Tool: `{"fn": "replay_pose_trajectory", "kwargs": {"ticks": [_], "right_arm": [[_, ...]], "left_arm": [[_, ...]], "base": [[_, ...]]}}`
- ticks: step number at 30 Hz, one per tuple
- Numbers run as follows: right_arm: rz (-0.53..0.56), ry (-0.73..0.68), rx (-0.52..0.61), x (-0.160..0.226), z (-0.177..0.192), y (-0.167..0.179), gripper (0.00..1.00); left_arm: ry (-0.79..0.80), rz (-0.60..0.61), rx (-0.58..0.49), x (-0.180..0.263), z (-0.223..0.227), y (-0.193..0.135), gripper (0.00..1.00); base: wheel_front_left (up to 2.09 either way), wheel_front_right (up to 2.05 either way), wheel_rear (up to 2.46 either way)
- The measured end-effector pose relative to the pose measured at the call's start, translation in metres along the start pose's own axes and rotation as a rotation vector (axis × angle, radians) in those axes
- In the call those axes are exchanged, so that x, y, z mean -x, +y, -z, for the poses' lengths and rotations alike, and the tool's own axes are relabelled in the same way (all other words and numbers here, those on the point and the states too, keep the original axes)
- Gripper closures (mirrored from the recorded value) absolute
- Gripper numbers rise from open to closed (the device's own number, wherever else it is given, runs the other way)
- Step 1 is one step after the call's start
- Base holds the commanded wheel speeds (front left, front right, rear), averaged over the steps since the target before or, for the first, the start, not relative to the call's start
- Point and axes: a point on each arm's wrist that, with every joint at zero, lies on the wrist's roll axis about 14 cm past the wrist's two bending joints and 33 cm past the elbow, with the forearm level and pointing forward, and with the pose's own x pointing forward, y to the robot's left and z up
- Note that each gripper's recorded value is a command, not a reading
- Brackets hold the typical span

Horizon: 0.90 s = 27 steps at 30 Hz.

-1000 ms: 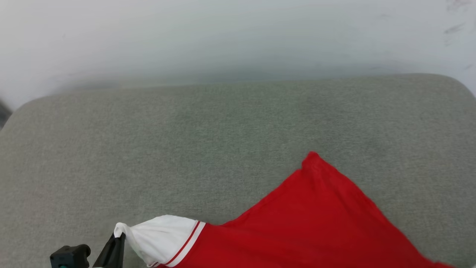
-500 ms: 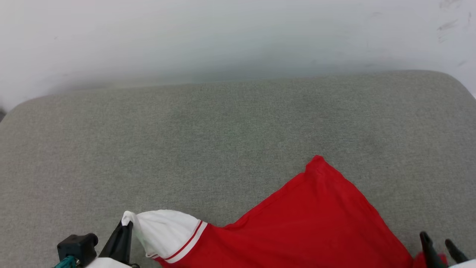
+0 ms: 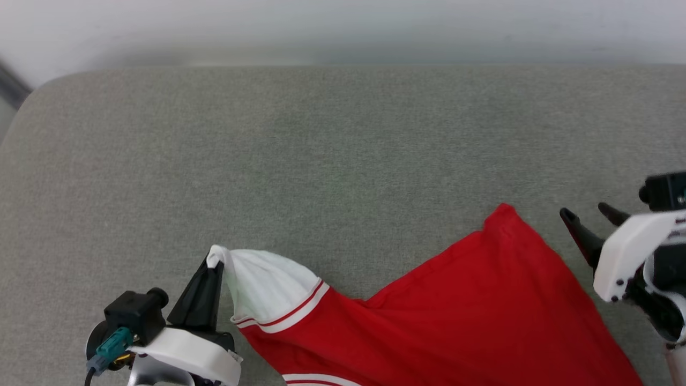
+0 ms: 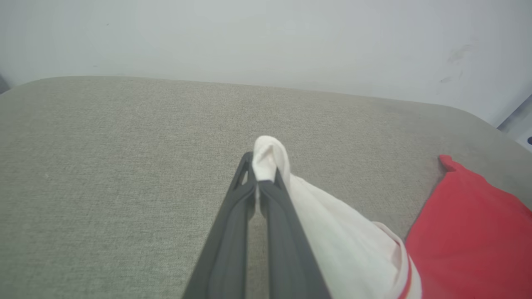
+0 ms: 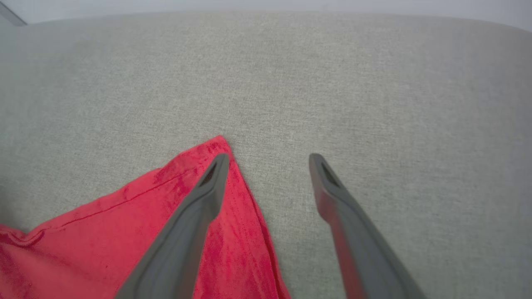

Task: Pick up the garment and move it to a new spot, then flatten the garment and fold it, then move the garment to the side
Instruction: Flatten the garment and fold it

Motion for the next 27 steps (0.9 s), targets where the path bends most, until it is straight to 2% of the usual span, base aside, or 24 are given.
{"fn": "replay_pose_trajectory", "kwargs": {"ticks": [4,8,12,18,19,20,21,27], "right_arm": [[-0.085,0.208,0.125,-0.029,0.002,0.020,0.00],[-0.137,0.401,0.215,-0.050,0.021,0.034,0.00],[-0.173,0.545,0.239,-0.066,0.048,0.040,0.00],[-0.207,0.681,0.238,-0.079,0.075,0.044,0.00],[-0.211,0.696,0.232,-0.079,0.077,0.044,0.20],[-0.212,0.706,0.231,-0.079,0.078,0.044,0.67],[-0.212,0.706,0.231,-0.079,0.078,0.044,1.00],[-0.226,0.720,0.220,-0.074,0.079,0.049,1.00]], "left_arm": [[-0.014,-0.002,0.005,-0.008,0.000,0.000,1.00],[-0.028,0.002,0.006,-0.015,-0.001,0.000,1.00],[-0.030,-0.008,0.012,-0.021,0.002,0.004,1.00],[0.001,-0.035,0.013,-0.023,0.016,0.014,1.00],[0.005,-0.038,0.013,-0.023,0.018,0.015,1.00],[0.007,-0.041,0.013,-0.023,0.019,0.017,1.00],[0.007,-0.041,0.013,-0.023,0.019,0.017,1.00],[0.002,-0.041,0.011,-0.022,0.016,0.018,1.00]], "base": [[0.00,0.00,0.00],[0.00,0.00,0.00],[0.00,0.00,0.00],[0.00,0.00,0.00],[0.00,0.00,0.00],[0.00,0.00,0.00],[0.00,0.00,0.00],[0.00,0.00,0.00]]}}
